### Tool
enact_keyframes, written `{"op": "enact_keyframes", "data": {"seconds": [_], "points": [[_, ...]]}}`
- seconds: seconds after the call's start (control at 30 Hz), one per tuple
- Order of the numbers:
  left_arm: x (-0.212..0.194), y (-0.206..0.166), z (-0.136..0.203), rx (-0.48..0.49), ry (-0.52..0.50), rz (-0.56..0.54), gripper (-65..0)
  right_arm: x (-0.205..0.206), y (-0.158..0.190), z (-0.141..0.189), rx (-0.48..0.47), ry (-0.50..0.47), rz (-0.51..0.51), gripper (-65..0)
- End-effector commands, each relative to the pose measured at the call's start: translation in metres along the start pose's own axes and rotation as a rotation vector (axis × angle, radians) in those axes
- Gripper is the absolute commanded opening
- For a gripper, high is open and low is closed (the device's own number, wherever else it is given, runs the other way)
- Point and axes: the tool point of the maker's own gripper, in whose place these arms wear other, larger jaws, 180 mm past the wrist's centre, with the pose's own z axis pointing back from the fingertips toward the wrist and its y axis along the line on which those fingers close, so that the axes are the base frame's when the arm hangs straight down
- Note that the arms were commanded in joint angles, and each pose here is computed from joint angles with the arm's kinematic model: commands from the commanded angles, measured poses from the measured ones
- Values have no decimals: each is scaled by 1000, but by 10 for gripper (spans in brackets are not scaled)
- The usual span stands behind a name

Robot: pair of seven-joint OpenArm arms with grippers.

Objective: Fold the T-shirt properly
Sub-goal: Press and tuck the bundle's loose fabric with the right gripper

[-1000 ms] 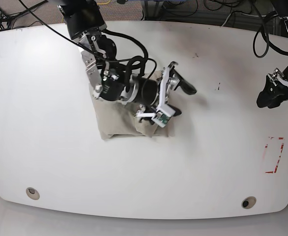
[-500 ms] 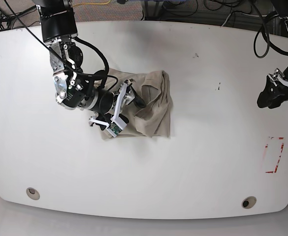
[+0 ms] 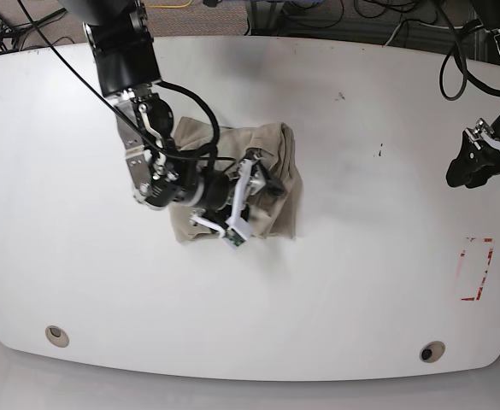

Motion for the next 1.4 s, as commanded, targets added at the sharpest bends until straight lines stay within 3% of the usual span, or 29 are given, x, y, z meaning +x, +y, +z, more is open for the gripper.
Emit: {"op": "enact_keyframes", "data": {"seconds": [0.0,0.2,0.47,0.87,1.13,1.37], "points": [[19,-4,3,-17,-46,-34,-290,35,5,-7,30,-70,35,-233],[20,-4,4,-15,-47,-35,-290,71,29,-28,94,-101,72,-233],[21,-4,4,-15,-48,-37,-290,95,31,-12,76,-143,131,-235],[22,-5,2,-20,-49,-40,-290,1,3,32,-35,-3,100,-235],[22,-5,2,-21,-50,-38,-290,-51,20,28,2,79,26,-235],[22,-5,2,-21,-50,-38,-290,-52,53,12,73,49,-29,-235]]}}
